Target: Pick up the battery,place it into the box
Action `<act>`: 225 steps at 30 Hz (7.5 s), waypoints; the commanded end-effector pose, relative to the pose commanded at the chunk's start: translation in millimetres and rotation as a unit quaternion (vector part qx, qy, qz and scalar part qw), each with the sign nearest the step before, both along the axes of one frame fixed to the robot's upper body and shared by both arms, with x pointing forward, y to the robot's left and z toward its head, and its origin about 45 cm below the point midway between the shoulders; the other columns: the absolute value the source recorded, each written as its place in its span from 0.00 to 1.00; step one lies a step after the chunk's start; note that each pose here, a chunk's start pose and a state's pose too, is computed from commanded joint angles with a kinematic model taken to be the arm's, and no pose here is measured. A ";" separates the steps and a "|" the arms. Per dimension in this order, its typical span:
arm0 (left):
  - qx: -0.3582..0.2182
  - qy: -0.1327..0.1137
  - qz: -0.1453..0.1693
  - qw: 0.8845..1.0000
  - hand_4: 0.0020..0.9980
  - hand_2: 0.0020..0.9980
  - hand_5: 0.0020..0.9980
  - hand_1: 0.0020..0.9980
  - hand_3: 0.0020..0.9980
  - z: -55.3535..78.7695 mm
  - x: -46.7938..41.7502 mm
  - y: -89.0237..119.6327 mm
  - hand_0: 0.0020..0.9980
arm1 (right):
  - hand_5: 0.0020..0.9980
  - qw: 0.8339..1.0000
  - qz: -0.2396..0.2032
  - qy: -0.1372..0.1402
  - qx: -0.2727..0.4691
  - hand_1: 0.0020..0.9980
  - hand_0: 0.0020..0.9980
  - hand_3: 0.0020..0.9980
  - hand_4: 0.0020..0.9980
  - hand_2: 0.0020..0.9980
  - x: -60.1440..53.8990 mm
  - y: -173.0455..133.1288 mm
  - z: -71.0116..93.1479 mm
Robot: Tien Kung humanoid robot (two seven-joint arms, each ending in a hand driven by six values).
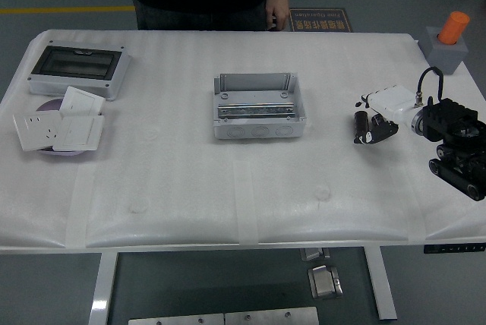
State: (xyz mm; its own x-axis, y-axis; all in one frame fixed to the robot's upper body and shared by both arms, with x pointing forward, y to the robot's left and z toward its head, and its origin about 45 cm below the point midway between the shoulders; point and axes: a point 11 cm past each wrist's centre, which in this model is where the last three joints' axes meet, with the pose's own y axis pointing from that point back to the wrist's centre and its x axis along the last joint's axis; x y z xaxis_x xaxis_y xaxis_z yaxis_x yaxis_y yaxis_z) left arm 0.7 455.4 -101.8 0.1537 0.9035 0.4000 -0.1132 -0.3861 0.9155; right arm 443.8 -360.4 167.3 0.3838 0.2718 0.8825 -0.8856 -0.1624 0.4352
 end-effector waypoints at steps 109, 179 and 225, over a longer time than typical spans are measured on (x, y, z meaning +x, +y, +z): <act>0.013 -0.010 -0.006 1.000 0.59 0.50 0.37 0.62 0.65 1.9 -0.1 4.1 0.59 | 0.72 0.995 -0.086 -0.003 0.059 0.72 0.73 0.86 1.00 0.78 0.5 -26.2 21.0; 0.004 -0.011 -0.008 1.000 0.58 0.50 0.36 0.62 0.65 -1.4 1.2 -4.5 0.59 | 0.42 0.992 -0.121 0.011 0.041 0.65 0.68 0.70 0.93 0.67 3.9 6.7 -7.4; 0.004 -0.022 -0.017 1.000 0.60 0.50 0.36 0.62 0.66 -1.1 12.0 -6.1 0.59 | 0.42 0.992 -0.106 -0.006 0.069 0.63 0.63 0.68 0.92 0.65 0.4 10.3 -11.4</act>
